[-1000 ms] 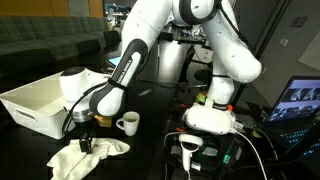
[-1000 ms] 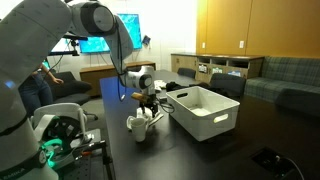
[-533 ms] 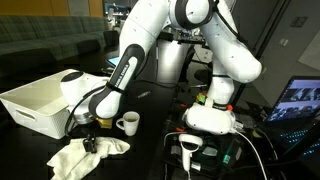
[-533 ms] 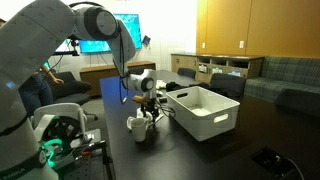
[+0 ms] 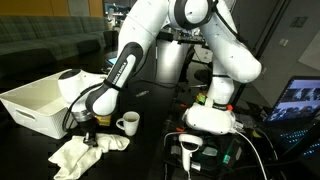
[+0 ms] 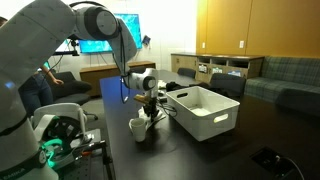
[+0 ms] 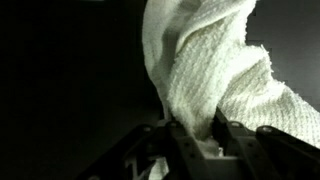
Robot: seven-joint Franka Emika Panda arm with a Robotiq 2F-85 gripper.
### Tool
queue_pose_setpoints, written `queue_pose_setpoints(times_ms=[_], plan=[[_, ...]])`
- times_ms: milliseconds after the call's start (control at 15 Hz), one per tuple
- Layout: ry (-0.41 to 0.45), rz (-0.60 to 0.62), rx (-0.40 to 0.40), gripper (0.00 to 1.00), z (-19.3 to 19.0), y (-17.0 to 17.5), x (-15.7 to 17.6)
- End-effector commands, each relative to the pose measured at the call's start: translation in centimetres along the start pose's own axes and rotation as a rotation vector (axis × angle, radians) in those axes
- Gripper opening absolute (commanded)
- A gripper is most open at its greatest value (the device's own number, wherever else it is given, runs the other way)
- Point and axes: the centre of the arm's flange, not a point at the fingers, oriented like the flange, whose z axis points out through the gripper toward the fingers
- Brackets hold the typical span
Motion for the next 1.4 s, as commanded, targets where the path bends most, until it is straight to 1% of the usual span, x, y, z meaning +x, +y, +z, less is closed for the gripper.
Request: queue_pose_setpoints(times_ms=[0,67,133,267,533,667,1000,1333], plan=[[0.011,-0.003,-0.012,0.02,-1.7,1.1,-1.0],[0.014,-0.009,-0.02,0.02,-2.1,1.4,-1.4],[0.016,-0.008,-0.027,0.06,-2.4,1.5,-1.6],[0.024,-0.01,-0.043,0.06,-3.2,2.1,-2.3],[0.085,0.071,-0.058,0.06,-5.9,4.3,-4.2],[0.13,0.148,-0.054,0.06,-7.4,6.0,-4.8],[0.227,0.406,-0.048,0.06,-11.0,10.8,-6.9],[0.257,0.669,-0.025,0.06,-12.5,16.2,-9.9]])
